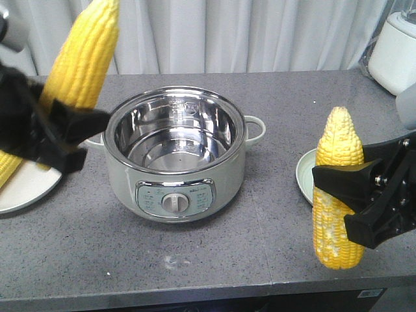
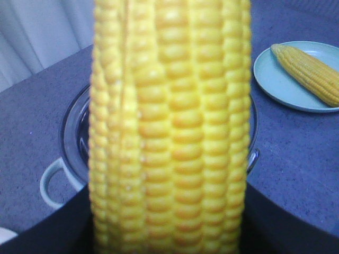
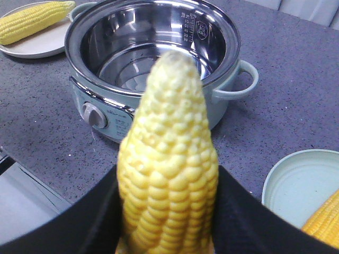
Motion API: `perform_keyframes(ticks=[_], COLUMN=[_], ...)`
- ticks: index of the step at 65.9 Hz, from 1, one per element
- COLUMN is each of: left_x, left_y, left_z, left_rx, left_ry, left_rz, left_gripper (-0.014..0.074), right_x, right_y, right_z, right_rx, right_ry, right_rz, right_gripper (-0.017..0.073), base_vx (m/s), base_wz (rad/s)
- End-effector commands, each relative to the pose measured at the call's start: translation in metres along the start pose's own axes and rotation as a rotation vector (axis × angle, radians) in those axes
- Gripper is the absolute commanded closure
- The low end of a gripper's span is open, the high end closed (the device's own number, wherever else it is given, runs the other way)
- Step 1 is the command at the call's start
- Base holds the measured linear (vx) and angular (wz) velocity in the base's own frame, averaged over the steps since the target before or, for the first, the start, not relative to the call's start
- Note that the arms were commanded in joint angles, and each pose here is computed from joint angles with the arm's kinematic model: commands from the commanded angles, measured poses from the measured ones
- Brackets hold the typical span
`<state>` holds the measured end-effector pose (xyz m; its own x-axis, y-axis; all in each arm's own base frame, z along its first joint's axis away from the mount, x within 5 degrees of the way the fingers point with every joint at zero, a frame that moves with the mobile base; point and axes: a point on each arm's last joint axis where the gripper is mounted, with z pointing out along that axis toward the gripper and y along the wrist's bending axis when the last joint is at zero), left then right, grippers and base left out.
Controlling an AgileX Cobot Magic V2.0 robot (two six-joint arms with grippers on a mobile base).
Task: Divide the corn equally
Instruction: 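Lift the last cob out of the pot with the left gripper, then turn the base away from the pot while holding a cob in each gripper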
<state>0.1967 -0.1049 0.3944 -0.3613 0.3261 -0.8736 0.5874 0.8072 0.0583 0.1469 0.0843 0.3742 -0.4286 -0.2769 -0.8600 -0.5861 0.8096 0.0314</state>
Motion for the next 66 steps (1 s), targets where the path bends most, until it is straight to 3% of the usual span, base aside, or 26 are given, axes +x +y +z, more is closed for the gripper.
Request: perform_keyframes(ticks=[1, 12, 22, 66], left_x=[0.0, 0.021, 0.034, 0.038], left_y=[0.001, 0.0, -0.003, -0.006], left_z=[-0.02, -0.039, -0.053, -0.065], left_rx=[-0.049, -0.104, -0.111, -0.109], left_ry=[-0.081, -0.048, -0.068, -0.083], left_rz=[-0.035, -0.052, -0.049, -0.046], left_gripper=[0.0295, 0.0295, 0.0295, 0.0295], right_x=[-0.013, -0.013, -0.013, -0.013], right_y=[0.0, 0.0, 0.0, 0.0], right_z=[-0.008, -0.008, -0.008, -0.008], right_rx=[0.015, 0.015, 0.016, 0.016], right_ry=[-0.098, -0.098, -0.099, -0.099], right_rz=[-0.002, -0.002, -0.002, -0.002], right_gripper=[0.0332, 0.0332, 0.0332, 0.0332], base_vx=[0.0, 0.0, 0.0, 0.0], base_wz=[0.0, 0.0, 0.0, 0.0])
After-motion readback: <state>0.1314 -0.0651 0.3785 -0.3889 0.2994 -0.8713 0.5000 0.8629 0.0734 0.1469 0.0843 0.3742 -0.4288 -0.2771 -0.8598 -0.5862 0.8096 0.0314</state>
